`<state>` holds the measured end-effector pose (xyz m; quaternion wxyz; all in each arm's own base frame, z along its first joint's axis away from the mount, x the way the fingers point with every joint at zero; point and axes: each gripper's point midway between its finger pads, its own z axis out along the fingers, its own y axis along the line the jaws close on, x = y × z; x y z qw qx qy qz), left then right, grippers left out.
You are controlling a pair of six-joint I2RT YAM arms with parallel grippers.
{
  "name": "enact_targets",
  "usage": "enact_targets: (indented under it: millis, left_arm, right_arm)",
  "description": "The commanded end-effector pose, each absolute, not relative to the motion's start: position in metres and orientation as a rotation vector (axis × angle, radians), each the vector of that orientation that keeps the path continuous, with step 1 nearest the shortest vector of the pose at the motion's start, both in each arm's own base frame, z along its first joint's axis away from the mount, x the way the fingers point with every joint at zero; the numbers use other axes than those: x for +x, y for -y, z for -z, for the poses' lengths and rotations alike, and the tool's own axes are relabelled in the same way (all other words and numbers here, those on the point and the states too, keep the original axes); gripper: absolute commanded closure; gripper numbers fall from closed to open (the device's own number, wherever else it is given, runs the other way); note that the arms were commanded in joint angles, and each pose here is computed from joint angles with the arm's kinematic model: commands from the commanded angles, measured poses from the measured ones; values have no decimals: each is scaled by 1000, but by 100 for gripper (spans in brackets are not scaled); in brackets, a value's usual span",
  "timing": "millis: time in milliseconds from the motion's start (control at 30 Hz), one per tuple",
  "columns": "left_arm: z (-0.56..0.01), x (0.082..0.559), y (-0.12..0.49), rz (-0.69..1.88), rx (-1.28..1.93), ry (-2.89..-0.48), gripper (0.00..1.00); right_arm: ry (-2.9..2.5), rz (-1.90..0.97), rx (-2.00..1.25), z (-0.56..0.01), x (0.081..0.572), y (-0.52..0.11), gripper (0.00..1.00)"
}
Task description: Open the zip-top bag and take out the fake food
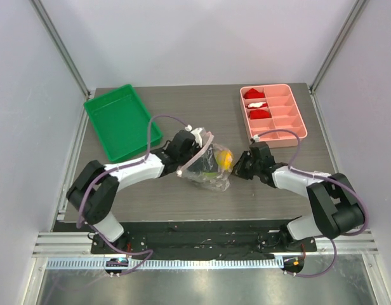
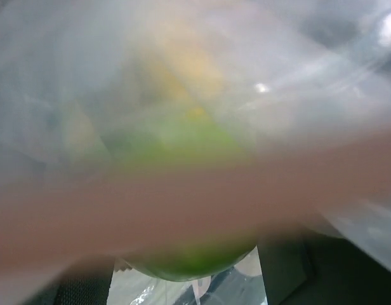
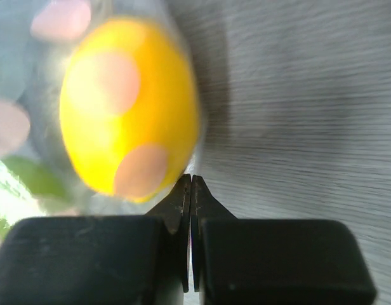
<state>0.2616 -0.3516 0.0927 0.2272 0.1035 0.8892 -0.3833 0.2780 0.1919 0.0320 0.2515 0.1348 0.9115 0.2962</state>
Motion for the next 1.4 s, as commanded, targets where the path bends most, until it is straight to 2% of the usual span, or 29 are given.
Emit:
enact_targets:
  millis: [0,200,233,267,300,333,400,433,533,667,833,967,1067,1133,1167,1200,1233,1367]
  left_arm:
    - [-123,266,333,921,349,-2392,100]
    - [-142,264,329,924,358,-2364,100]
    - [-146,261,332,960,364,-2355,100]
    - [-149,261,334,976,352,-2343,100]
    - [-153,265,333,990,288,-2338,100]
    - [-163,273,329,978,232,-2298,100]
    - [-168,285,321,924,106,-2294,100]
    - [-170,289,317,893,60,-2286,100]
    - [-178,301,313,874,-39,-2252,100]
    - [-177,306,320,916,-89,-2241,100]
    - [-174,301,329,1000,-121,-2248,100]
    - [-177,298,331,1042,-138,-2245,100]
    - [-178,295,332,1066,-138,-2245,100]
    - [-178,294,331,1055,-141,-2256,100]
    - [-178,293,330,1049,-140,-2260,100]
    - [-179,293,330,1045,-139,-2262,100]
    - [-176,292,325,1016,-146,-2287,100]
    - [-194,296,314,903,-158,-2317,100]
  right_arm:
    - [-2406,-675,330,-49,292,-172,98]
    - [-2381,-707,280,-61,286,-172,98]
    - [-2393,-758,260,-61,278,-176,93]
    - [-2392,-781,250,-62,274,-178,67]
    - [-2399,-802,251,-63,269,-180,58]
    - [-2418,-843,224,-61,261,-184,53]
    - [-2463,-863,246,-58,246,-182,50]
    - [-2478,-882,253,-53,235,-181,41]
    - [-2449,-1040,233,-62,213,-191,25]
    - [-2350,-1206,145,-78,205,-206,22]
    - [-2330,-1299,55,-73,195,-225,22]
    - [-2289,-1277,63,-59,211,-232,22]
    - [-2263,-1289,55,-58,227,-240,31]
    - [-2247,-1312,61,-60,234,-246,47]
    - [-2249,-1319,78,-57,237,-247,63]
    - [-2258,-1312,87,-54,238,-247,90]
    - [-2270,-1295,106,-49,240,-246,98]
    - [-2364,-1161,170,-23,238,-232,98]
